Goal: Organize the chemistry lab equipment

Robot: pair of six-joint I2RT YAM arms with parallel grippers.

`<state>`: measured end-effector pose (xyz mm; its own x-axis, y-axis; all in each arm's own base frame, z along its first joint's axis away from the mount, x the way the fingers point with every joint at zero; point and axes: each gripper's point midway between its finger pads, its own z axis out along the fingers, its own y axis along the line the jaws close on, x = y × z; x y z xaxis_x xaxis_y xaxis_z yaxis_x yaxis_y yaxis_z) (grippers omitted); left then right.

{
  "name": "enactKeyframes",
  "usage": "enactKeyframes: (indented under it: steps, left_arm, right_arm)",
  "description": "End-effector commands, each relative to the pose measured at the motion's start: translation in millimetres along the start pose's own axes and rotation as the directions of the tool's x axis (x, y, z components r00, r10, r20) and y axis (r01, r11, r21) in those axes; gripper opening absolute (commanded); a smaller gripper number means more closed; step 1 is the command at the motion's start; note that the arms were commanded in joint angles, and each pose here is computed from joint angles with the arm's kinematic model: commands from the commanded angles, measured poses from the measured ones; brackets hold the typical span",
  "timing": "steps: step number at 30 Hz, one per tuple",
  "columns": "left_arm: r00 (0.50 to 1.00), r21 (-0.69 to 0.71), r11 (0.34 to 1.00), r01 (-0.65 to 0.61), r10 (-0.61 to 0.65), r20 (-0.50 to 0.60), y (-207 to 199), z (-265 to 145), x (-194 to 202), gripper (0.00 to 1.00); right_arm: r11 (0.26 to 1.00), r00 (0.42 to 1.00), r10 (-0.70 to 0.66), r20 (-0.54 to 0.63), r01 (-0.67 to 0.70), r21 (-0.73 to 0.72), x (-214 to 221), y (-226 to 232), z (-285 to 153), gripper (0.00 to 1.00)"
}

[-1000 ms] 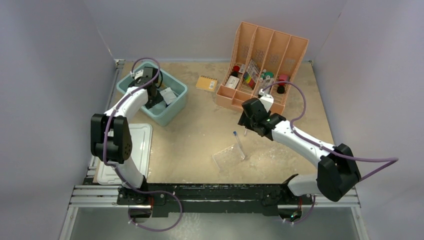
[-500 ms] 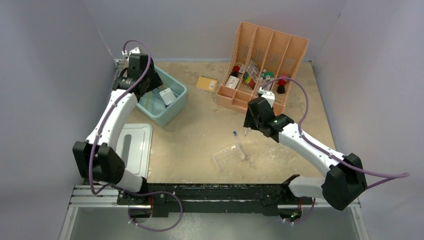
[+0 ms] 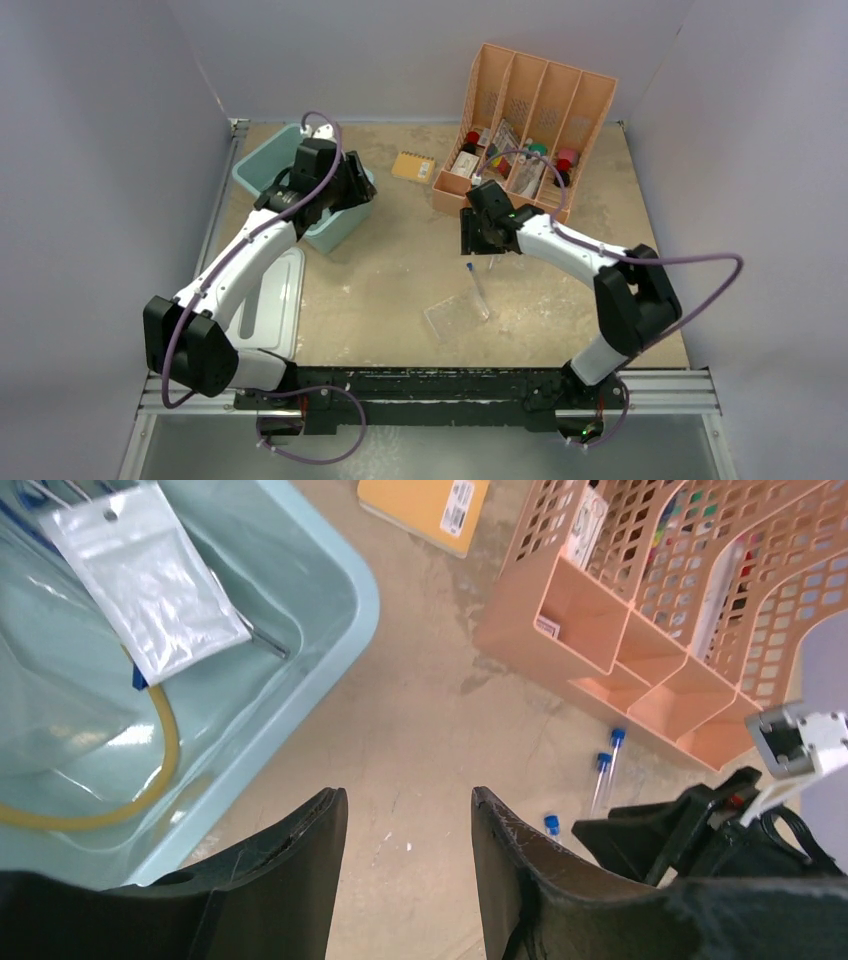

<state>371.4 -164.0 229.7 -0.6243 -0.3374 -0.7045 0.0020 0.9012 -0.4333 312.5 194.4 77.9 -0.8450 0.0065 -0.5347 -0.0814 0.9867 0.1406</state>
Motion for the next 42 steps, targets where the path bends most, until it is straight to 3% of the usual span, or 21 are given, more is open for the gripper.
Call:
enactKeyframes:
  steps: [1,17,23,28,31,37,42]
  left_arm:
    - [0.997,0.104,0.994,0.043,-0.049,0.054,-22,-8,-6,0.48]
    - [0.998,0.157,0.986,0.059,-0.059,-0.008,-34,-2,21,0.51]
    - [0.998,0.188,0.98,0.059,-0.054,-0.032,-41,2,29,0.52]
    - [0.997,0.233,0.97,0.073,-0.064,-0.045,-49,3,34,0.52]
    - [0.995,0.279,0.956,0.094,-0.083,-0.052,-57,5,36,0.52]
    - [0.991,0.399,0.908,0.125,-0.097,-0.092,-83,3,44,0.55]
    - [0.994,0.537,0.837,0.104,-0.069,-0.085,-123,-10,47,0.6]
  right_arm:
    - [0.999,0.998,-0.04,-0.037,0.039,-0.031,-7,16,6,0.52]
    - [0.994,0.965,-0.112,-0.237,0.113,-0.01,46,6,34,0.39]
    - [0.987,0.952,-0.137,-0.274,0.154,0.041,52,-4,41,0.23]
    - [0.985,0.979,-0.12,-0.162,0.138,0.103,29,-11,40,0.11]
    - [0.992,0.997,-0.075,-0.034,0.078,0.095,1,-5,25,0.11]
    - [0.997,0.968,0.052,0.245,-0.035,-0.075,-66,25,-39,0.14]
    - [0.961,0.928,0.199,0.315,-0.122,-0.247,-96,52,-81,0.16]
